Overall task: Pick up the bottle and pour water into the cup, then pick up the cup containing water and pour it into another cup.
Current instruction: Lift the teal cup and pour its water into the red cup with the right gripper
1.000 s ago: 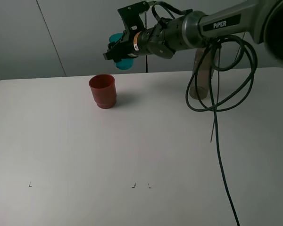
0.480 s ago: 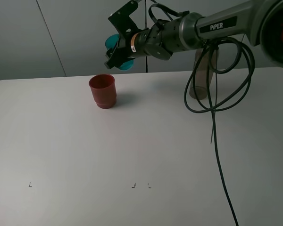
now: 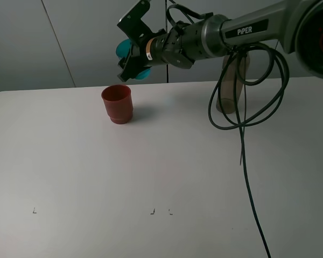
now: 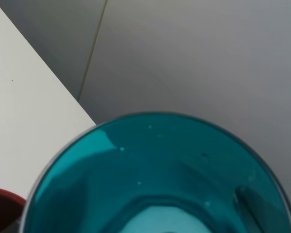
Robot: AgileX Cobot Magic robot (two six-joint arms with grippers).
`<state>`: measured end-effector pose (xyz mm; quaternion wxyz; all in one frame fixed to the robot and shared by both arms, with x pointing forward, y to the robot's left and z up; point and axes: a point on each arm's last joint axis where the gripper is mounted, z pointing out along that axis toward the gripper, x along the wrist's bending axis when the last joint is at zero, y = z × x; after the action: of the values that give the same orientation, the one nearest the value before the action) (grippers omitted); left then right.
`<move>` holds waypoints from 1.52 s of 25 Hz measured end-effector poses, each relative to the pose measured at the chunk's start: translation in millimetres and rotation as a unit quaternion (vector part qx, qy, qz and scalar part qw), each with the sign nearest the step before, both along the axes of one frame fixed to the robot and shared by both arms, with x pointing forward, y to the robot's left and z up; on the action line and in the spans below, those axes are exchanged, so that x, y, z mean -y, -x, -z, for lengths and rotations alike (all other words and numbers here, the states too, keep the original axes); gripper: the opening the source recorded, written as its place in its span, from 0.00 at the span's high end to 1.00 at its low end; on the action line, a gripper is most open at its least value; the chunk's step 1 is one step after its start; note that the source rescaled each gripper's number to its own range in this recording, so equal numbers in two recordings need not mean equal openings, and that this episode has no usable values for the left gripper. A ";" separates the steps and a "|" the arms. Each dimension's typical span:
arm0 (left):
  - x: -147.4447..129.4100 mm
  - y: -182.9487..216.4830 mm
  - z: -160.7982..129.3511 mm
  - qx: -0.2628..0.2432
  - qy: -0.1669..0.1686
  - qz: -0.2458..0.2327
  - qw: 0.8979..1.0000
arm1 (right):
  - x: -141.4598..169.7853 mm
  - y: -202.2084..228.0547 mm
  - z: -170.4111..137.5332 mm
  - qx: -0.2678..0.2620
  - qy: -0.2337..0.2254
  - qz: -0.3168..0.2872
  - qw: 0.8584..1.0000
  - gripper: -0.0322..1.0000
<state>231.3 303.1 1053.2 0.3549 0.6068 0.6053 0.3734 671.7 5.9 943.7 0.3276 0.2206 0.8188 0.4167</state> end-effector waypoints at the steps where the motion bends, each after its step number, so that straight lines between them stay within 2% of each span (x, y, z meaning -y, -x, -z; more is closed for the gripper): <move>1: 0.0 0.0 0.0 0.000 0.000 0.000 1.000 | -0.3 -0.5 -1.3 0.003 0.001 -0.001 1.000 0.90; 7: 0.0 0.0 0.0 0.000 0.000 0.000 1.000 | -1.4 -2.0 -5.7 0.010 -0.002 -0.002 1.000 0.90; 22: 0.0 0.0 0.0 0.000 0.000 0.000 1.000 | -2.7 -13.2 6.3 -0.008 0.035 0.033 0.999 0.90; 32: 0.0 0.0 0.0 0.000 0.000 0.000 1.000 | -3.3 -13.7 9.3 -0.011 0.043 0.036 0.998 0.90; 38: 0.0 0.0 0.0 0.000 0.000 0.000 1.000 | -6.0 -11.6 9.6 0.005 0.071 0.018 0.997 0.90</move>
<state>231.3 303.1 1053.2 0.3549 0.6068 0.6053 0.3734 683.3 11.9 934.1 0.3542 0.2092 0.8404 0.3530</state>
